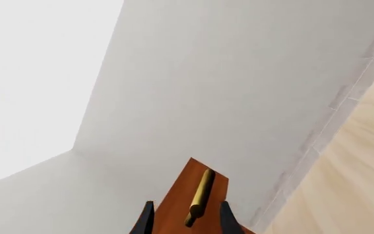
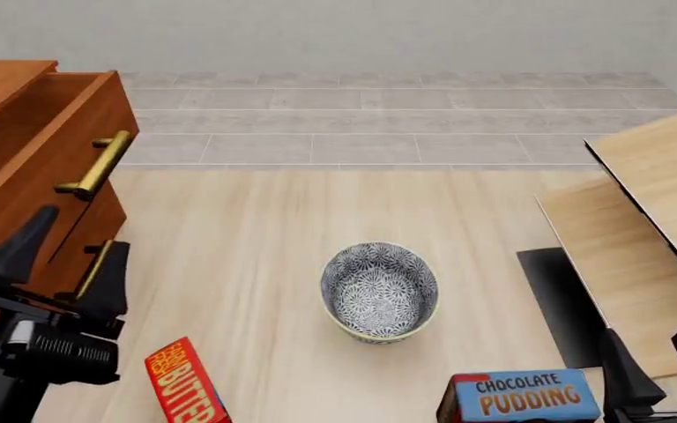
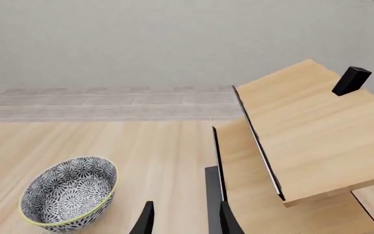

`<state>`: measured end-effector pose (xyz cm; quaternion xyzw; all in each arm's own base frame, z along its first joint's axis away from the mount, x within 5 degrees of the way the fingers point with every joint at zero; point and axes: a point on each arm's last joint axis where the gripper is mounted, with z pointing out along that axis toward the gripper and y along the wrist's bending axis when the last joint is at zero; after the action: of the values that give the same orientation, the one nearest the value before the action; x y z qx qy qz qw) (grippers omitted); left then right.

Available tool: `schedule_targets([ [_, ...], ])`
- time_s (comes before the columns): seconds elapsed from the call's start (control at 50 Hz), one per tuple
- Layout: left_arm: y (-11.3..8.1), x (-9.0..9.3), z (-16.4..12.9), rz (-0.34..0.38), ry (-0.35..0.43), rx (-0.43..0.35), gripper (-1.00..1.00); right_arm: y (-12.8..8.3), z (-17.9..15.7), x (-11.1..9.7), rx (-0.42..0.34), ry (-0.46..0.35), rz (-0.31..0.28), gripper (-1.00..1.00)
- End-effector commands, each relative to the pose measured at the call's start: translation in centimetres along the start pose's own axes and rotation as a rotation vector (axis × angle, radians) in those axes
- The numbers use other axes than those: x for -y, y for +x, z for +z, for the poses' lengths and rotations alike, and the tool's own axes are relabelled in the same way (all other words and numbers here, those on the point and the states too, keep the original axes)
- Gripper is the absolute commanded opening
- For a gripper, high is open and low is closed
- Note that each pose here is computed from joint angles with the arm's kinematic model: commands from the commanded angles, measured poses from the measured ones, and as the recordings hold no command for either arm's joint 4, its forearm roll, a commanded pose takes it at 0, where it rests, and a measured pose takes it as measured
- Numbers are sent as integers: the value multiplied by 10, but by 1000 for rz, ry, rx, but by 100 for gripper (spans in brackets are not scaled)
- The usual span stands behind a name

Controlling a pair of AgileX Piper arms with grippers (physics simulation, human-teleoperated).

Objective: Close the top drawer of the cabinet.

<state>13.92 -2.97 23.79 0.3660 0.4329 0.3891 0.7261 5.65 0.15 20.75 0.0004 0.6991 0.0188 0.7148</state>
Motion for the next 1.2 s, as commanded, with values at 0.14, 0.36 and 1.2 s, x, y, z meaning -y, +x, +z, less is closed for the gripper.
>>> schedule_targets([
  [0.14,-4,-8,20,40,-38,17,100,1,0,0,-7,3,-1,100],
  [0.36,-3,-12,23,49,-56,9,100,1,0,0,-9,4,-1,100],
  [1.2,15,-10,39,101,-47,-80,100,1,0,0,-8,4,-5,100],
])
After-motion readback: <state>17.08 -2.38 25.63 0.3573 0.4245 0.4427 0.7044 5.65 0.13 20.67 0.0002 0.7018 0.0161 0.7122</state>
